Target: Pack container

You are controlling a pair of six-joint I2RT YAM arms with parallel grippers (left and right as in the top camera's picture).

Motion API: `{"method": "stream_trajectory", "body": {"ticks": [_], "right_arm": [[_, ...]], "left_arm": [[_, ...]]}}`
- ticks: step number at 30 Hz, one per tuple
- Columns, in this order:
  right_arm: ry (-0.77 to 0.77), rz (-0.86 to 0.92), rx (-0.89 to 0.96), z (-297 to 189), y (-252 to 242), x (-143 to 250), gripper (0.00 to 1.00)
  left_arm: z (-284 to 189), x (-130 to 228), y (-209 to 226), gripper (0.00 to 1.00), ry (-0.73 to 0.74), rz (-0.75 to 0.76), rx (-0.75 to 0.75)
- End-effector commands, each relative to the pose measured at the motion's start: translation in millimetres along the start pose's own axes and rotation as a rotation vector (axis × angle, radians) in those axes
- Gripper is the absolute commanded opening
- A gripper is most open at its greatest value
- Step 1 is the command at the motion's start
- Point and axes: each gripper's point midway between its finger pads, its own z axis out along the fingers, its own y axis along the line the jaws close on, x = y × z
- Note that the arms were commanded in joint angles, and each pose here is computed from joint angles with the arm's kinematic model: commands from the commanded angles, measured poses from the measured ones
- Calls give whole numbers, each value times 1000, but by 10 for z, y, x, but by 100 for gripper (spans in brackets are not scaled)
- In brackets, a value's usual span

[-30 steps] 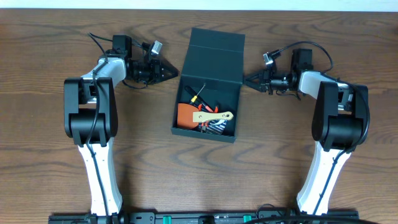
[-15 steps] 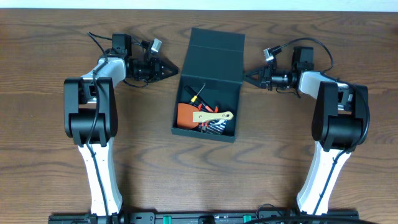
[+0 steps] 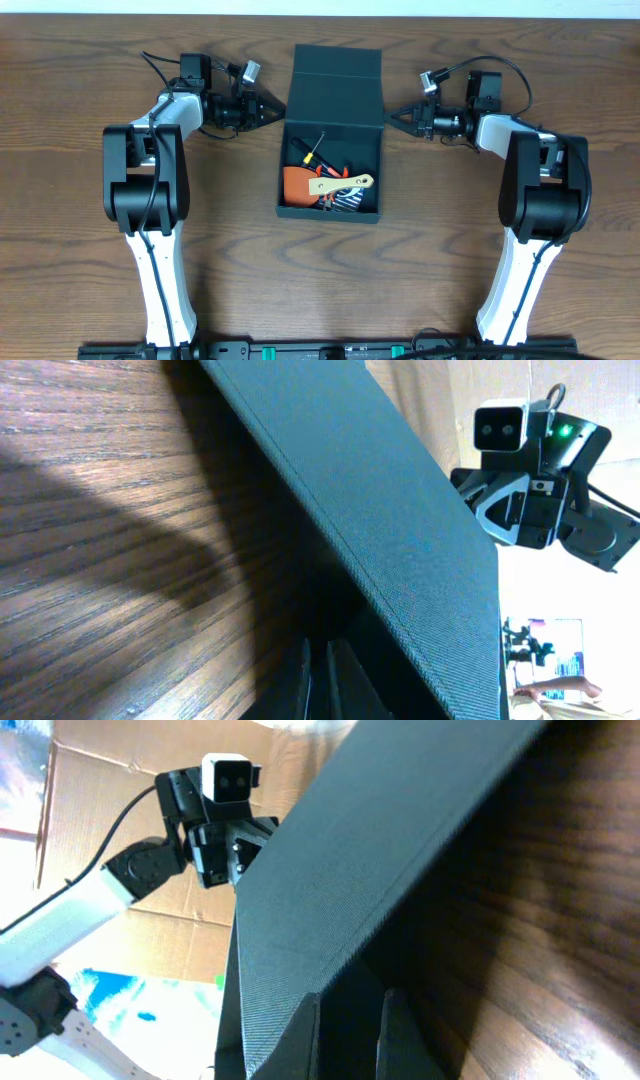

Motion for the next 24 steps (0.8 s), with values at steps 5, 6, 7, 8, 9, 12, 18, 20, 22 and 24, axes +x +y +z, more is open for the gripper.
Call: {"method": "stream_trajectory", "body": {"ticks": [5,6,7,8,9,12,18,20,22,24], "right_arm": [[-18,127,92,-21,-217,34,1],[-22,140,107,-30,-247,37,1],[-26,154,125,-34,-281,43,1],[-26,162,134,-36,-298,50,1],[-26,169,142,-31,-311,56,1],[-21,176,157,11,-336,76,1],[6,211,153,159,-449,171,1],[20,205,130,209,-445,197,1],[29,191,114,250,-423,208,1],[33,175,110,285,-407,207,1]], "left_arm": [[5,-10,-4,6,0,-11,13],[5,-10,-4,6,0,-11,13],[5,-10,-4,6,0,-11,13],[5,-10,-3,6,0,-11,13],[5,-11,-1,6,0,-11,11],[5,-12,9,6,-1,-11,6],[5,-12,9,6,-1,-11,6],[5,-12,9,6,-1,-11,6],[5,-11,8,6,-1,-12,6],[6,-10,7,6,0,-15,6]]}}
